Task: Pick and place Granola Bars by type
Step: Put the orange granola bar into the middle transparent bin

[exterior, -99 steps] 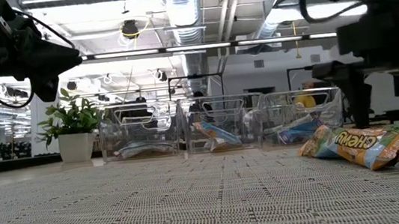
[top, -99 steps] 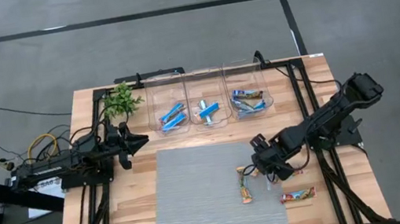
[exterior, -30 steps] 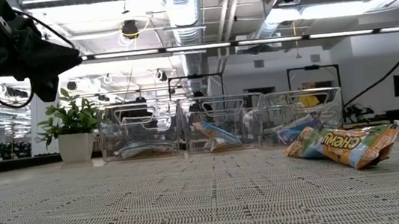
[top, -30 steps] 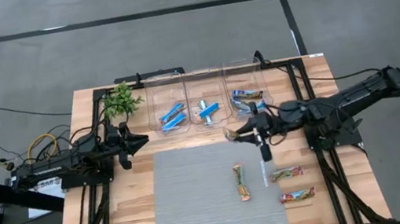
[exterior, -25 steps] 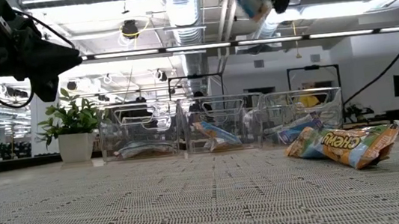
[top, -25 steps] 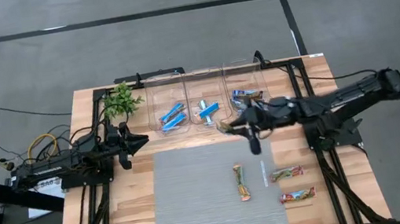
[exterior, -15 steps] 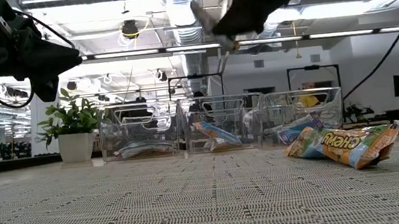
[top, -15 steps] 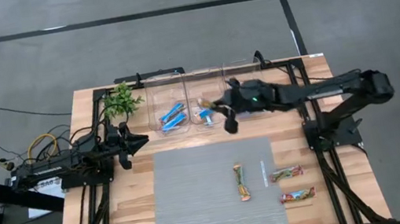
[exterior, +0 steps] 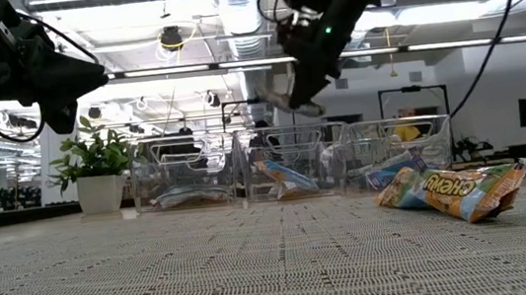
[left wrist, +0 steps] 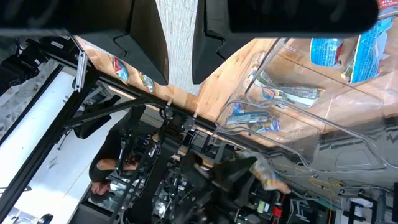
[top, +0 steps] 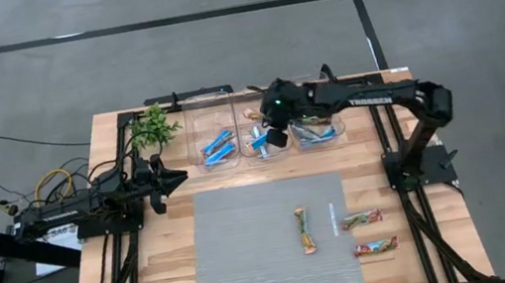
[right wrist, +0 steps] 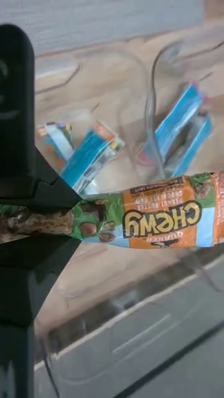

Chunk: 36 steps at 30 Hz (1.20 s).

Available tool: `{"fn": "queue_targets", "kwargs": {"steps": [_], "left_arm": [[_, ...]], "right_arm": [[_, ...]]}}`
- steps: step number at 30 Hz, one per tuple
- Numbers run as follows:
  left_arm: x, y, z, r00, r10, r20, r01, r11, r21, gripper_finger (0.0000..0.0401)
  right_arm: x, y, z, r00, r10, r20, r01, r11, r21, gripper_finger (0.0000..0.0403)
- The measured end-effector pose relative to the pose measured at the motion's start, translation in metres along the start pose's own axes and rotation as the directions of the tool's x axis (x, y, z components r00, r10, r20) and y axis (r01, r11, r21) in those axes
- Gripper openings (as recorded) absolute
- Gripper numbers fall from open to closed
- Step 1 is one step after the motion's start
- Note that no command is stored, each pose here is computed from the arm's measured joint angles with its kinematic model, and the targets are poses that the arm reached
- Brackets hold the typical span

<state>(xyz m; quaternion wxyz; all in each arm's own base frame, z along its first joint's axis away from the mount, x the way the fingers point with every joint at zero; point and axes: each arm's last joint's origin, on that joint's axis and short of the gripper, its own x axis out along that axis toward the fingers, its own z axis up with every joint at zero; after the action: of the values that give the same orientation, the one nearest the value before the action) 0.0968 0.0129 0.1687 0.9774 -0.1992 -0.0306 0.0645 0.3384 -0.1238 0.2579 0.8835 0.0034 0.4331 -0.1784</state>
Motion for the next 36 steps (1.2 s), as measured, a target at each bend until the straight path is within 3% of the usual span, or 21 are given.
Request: {"fn": "queue_targets", "kwargs": {"steps": [4,12,14,23,36], "left_arm": [[0.000,0.000,0.000,1.000,0.001,0.000,-0.001,1.000,0.000,0.0063],[0.000,0.000,0.000,1.000,0.002,0.001,-0.002,1.000,0.000,0.0063],[0.000,0.000,0.000,1.000,0.002,0.001,-0.002,1.000,0.000,0.0063],[0.000,0.000,0.000,1.000,0.002,0.001,-0.002,1.000,0.000,0.0063],[0.000,0.000,0.000,1.000,0.002,0.001,-0.002,1.000,0.000,0.0063]], "right_arm": [[0.012,0.001,-0.002,0.996,0.008,-0.090,-0.013,0.999,-0.047,0.0056],[0.028,0.016,-0.005,0.991,0.033,-0.133,-0.059,0.979,-0.196,0.0056],[0.031,0.017,-0.010,0.984,0.036,-0.174,-0.071,0.977,-0.203,0.0056],[0.034,0.017,-0.008,0.988,0.033,-0.152,-0.064,0.978,-0.201,0.0061],[0.032,0.014,-0.007,0.988,0.034,-0.150,-0.064,0.979,-0.195,0.0188]]}}
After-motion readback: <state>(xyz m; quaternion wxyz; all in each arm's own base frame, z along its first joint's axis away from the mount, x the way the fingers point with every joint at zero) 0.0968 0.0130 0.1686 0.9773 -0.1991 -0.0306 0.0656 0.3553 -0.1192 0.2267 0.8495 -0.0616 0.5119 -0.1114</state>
